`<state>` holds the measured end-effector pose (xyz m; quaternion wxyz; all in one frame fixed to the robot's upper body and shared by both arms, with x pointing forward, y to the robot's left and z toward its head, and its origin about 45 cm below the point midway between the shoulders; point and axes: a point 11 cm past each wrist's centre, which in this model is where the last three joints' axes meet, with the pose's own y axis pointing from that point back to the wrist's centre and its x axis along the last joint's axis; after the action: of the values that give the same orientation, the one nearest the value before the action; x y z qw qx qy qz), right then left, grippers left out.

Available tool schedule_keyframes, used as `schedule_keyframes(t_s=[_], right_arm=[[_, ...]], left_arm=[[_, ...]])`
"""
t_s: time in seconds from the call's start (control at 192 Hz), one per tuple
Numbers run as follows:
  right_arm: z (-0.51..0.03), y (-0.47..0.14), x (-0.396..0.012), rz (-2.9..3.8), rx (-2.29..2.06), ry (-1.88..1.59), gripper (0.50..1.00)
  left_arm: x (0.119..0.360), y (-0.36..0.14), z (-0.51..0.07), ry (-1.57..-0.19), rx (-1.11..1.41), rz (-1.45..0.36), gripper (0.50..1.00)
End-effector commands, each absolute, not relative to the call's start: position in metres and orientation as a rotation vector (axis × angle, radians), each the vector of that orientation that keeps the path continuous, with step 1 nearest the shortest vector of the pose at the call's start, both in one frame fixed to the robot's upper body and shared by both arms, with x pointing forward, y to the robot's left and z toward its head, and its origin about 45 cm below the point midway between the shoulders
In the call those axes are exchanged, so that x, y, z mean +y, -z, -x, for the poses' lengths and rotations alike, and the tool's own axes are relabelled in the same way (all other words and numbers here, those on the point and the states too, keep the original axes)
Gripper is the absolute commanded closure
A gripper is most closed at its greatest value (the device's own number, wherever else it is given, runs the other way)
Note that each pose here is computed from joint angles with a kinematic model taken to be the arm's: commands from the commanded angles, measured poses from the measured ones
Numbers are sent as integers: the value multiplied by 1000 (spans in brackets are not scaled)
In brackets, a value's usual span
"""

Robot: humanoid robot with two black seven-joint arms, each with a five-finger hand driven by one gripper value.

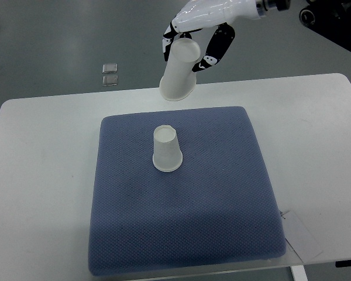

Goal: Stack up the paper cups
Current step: 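Lift the cup with the right hand and carry it over the pad, then lower the held cup onto the upside-down cup on the pad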

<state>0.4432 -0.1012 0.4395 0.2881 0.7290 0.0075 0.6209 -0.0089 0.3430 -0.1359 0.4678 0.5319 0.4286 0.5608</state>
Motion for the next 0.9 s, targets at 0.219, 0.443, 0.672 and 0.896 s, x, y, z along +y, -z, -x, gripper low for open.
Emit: schedule_keyframes(t_s=[0.219,0.443,0.672,0.896], right_arm=[[-415,-413,-28,-2014,219,-1674,1000],[-413,-377,-30,-2006,277,-1620,1000],[-420,-365,-42,-1981,266,-1586,1000],[-431,-368,-51,-1959,216,-1579,1000]], left_arm=[[343,136,9,-1375,1052,-1305,500],[343,136,9,-1376,1051,-1304,500],[343,136,9,-1376,1051,-1304,500],[343,136,9,-1376,1051,-1304,500]])
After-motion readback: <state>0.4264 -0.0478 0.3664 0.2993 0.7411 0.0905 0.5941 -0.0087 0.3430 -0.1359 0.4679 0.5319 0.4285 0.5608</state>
